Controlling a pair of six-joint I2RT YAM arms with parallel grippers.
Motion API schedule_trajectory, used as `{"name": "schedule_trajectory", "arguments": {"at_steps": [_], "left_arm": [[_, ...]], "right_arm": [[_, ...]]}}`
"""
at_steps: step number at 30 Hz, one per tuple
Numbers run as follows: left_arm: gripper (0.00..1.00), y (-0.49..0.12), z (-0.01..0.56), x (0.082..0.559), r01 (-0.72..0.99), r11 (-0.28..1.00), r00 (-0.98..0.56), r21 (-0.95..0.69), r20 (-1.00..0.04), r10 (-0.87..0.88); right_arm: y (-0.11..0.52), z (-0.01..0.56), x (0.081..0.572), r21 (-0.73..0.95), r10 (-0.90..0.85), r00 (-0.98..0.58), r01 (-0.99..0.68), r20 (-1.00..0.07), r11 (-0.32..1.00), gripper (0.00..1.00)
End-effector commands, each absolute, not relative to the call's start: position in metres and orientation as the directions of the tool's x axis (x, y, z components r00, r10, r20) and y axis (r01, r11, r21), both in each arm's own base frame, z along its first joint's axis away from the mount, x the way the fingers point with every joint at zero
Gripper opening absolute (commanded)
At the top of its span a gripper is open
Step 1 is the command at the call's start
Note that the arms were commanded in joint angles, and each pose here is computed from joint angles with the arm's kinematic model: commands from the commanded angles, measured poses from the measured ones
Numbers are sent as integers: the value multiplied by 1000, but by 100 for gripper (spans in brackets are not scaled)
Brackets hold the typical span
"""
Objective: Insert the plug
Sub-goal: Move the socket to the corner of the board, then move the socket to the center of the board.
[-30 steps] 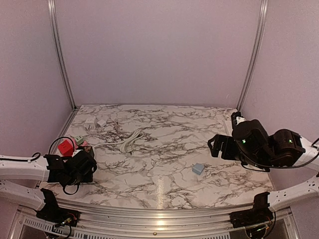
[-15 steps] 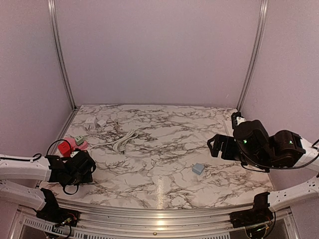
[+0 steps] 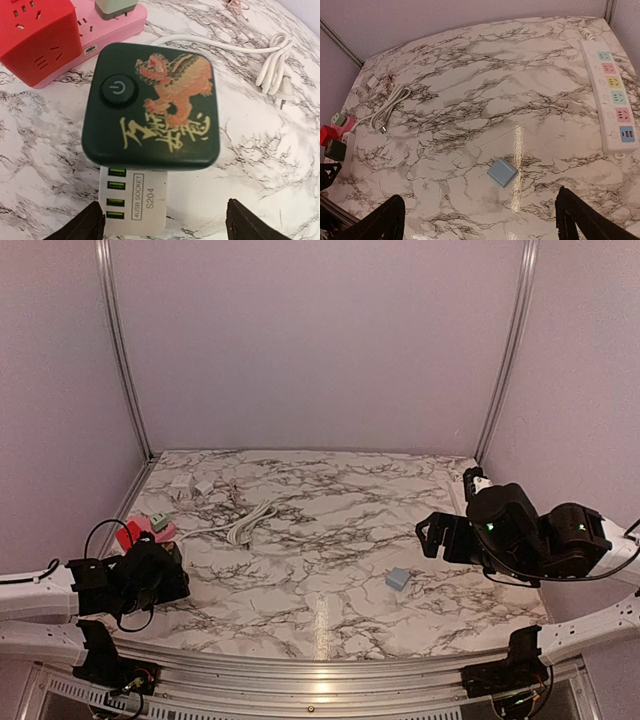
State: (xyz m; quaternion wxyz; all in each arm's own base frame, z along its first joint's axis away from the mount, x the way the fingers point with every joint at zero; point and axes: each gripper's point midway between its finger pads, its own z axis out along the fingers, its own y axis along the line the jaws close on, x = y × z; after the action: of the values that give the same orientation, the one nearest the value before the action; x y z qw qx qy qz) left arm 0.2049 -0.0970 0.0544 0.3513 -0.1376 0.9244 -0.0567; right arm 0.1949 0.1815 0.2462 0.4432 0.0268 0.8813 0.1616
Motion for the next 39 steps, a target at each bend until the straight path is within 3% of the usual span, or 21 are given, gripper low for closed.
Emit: {"name": "schedule_trajectory", "arguments": {"at_steps": [1, 12, 24, 30, 39], "left_arm": [[86, -113, 71, 202, -145, 949, -707, -279, -642, -296], [86, -152, 69, 192, -25, 984, -743, -177, -655, -137], [82, -170, 39, 209, 1, 991, -744, -135, -662, -90], [80, -150, 23, 213, -91, 993, -768, -81, -628, -122], [82, -98, 34, 213, -279, 959, -686, -51, -688, -236]], "right_arm": [[186, 252, 199, 323, 204, -592, -101, -779, 941, 98], [193, 256, 202, 315, 195, -591, -106, -783, 943, 98], [195, 263, 201, 331, 200, -594, -118, -779, 936, 99], [195, 265, 200, 329, 196, -595, -123, -780, 936, 99], [193, 257, 200, 325, 196, -593, -119, -781, 938, 99]]}}
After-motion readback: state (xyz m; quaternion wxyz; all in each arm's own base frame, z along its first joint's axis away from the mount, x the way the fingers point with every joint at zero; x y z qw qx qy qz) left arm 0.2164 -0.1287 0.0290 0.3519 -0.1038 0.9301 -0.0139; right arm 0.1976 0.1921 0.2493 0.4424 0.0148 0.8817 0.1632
